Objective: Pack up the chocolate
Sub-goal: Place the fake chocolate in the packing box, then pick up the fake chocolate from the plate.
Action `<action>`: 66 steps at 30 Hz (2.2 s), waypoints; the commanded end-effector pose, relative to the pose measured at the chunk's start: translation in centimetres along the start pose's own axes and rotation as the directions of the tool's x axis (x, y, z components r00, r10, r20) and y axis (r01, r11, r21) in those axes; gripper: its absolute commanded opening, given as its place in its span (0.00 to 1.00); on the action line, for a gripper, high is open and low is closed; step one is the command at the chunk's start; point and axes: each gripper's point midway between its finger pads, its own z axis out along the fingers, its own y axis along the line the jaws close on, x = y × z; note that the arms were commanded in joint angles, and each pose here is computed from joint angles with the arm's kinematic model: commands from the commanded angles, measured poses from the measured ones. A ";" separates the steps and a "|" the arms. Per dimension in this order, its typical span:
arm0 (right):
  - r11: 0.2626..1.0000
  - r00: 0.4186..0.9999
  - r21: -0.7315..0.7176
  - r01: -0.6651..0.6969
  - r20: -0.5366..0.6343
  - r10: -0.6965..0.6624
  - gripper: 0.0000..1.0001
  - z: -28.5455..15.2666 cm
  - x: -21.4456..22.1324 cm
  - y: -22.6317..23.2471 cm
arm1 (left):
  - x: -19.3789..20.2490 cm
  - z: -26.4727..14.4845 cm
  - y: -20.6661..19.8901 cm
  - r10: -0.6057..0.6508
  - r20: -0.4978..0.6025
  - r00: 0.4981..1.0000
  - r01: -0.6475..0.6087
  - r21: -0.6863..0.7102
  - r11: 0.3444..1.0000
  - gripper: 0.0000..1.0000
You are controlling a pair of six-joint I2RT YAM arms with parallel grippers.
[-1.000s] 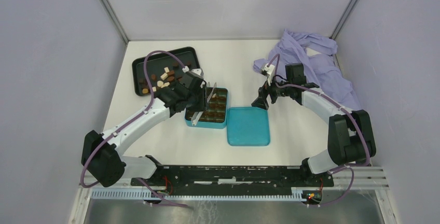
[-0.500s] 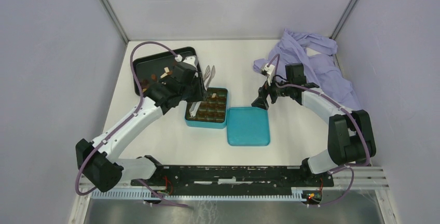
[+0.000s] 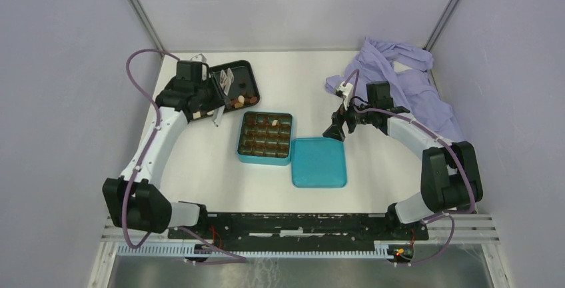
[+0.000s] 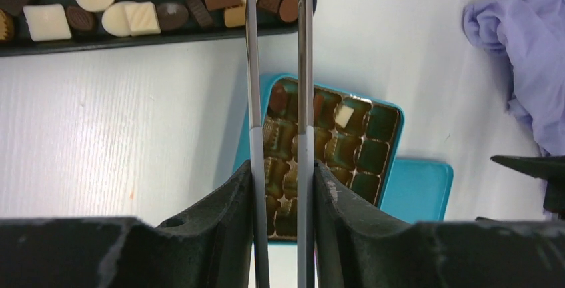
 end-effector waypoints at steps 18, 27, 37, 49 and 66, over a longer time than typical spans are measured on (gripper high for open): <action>1.000 0.999 -0.008 0.028 0.028 -0.028 0.93 -0.1 -1.2 -0.1 | -4.9 6.6 4.5 0.202 -0.121 0.972 -0.216 -0.115 0.970 0.40; 1.000 0.999 -0.009 0.024 0.026 -0.023 0.93 -0.1 -1.1 -0.1 | -5.2 9.0 5.6 0.230 -0.187 0.955 -0.260 -0.156 0.953 0.41; 1.000 1.000 -0.012 0.019 0.024 -0.019 0.93 0.0 -0.9 0.0 | -6.0 10.9 6.0 0.231 -0.202 0.952 -0.267 -0.175 0.948 0.41; 1.000 1.000 -0.021 0.012 0.023 -0.011 0.93 0.2 -0.8 0.0 | -6.7 11.8 6.4 0.247 -0.207 0.947 -0.287 -0.194 0.938 0.45; 1.000 1.000 -0.026 0.005 0.024 -0.004 0.92 0.2 -0.8 0.1 | -6.7 13.2 7.2 0.272 -0.249 0.930 -0.326 -0.212 0.921 0.48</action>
